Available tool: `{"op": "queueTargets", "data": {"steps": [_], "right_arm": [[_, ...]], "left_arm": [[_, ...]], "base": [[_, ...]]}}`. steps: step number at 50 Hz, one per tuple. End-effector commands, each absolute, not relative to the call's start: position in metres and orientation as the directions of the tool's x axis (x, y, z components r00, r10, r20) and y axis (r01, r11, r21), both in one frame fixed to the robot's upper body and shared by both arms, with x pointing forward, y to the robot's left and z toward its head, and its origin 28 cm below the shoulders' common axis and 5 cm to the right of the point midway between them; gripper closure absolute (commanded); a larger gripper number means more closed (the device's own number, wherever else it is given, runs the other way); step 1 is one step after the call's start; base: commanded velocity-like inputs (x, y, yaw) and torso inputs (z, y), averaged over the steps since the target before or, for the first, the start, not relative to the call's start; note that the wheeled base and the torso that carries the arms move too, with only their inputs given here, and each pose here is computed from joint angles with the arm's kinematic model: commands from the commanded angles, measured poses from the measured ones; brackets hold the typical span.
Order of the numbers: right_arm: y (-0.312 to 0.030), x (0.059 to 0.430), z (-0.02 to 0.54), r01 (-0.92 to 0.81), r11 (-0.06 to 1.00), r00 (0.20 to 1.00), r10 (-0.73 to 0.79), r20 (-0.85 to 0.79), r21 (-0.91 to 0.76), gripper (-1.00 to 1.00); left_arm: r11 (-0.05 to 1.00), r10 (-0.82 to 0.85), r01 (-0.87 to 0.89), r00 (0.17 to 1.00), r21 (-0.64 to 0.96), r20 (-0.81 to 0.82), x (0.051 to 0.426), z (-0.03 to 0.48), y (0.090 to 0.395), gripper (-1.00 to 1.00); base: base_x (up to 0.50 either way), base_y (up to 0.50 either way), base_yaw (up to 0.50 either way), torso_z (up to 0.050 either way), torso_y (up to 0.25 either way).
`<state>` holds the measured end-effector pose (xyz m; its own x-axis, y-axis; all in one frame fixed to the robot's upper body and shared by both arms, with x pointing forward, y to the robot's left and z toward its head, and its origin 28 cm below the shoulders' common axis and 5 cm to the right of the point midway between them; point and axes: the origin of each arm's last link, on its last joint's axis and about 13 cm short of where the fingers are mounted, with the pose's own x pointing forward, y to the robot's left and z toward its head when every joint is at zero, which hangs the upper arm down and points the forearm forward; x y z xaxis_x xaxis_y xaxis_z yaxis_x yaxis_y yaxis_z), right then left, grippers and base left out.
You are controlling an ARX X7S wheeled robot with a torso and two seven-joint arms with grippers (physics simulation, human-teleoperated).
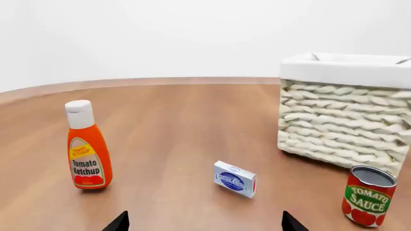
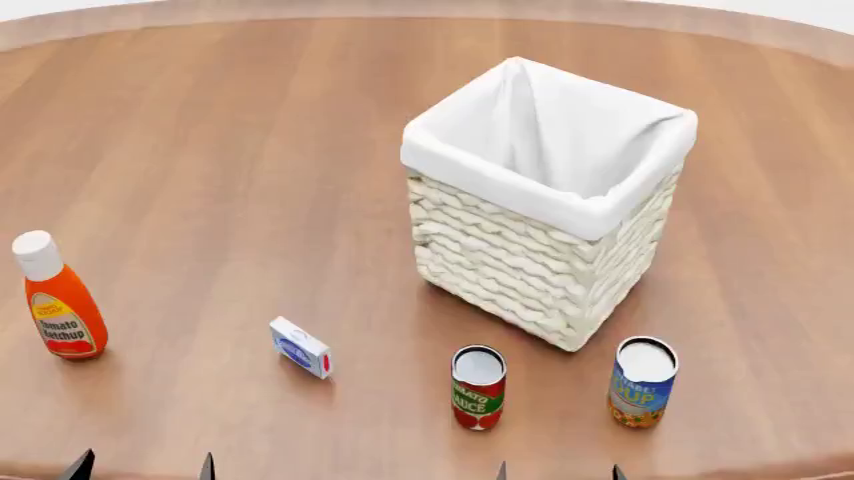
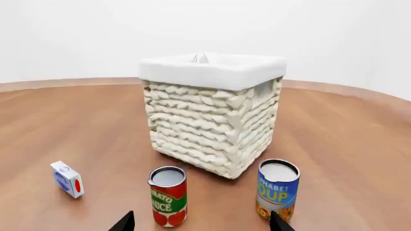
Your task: Pick up the ketchup, and put it in the basket.
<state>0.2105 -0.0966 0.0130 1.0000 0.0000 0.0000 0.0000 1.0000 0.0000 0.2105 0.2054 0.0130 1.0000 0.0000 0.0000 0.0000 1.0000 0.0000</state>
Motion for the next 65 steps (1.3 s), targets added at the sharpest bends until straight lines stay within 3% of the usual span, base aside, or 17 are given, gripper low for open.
{"op": "queueTargets", "data": {"steps": [1,15,34,49,52,65], "right_arm": [[-0.099,0.212,0.015,0.006,1.000,1.000,-0.006,-0.013,-0.025,-1.00],[-0.092,0.202,0.031,0.042,0.997,0.999,-0.040,0.032,-0.058,-1.00],[-0.085,0.187,0.036,0.027,0.995,0.999,-0.024,0.038,-0.095,-1.00],[-0.089,0.197,0.056,0.038,0.993,0.996,-0.029,0.084,-0.109,-1.00],[-0.092,0.197,0.059,0.004,0.999,0.997,0.000,0.072,-0.044,-1.00],[-0.096,0.180,0.056,0.006,0.999,0.996,-0.002,0.085,-0.047,-1.00]], "left_arm": [[1.000,-0.001,0.001,1.000,-0.006,0.005,0.212,0.015,0.205,-1.00],[1.000,-0.020,0.020,0.999,-0.019,0.034,0.202,0.030,0.227,-1.00],[1.000,-0.010,0.010,0.999,-0.004,0.035,0.193,0.031,0.232,-1.00],[0.998,0.060,-0.058,0.988,-0.019,0.141,0.193,0.073,0.248,-1.00],[0.994,0.105,-0.097,0.981,-0.058,0.163,0.190,0.087,0.257,-1.00],[0.991,0.125,-0.114,0.974,-0.071,0.190,0.174,0.097,0.263,-1.00]], "base": [[0.00,0.00,0.00,0.000,0.000],[0.00,0.00,0.00,0.000,0.000],[0.00,0.50,0.00,0.000,0.000],[0.00,0.37,0.00,0.000,0.000],[0.00,0.00,0.00,0.000,0.000],[0.47,0.00,0.00,0.000,0.000]]}}
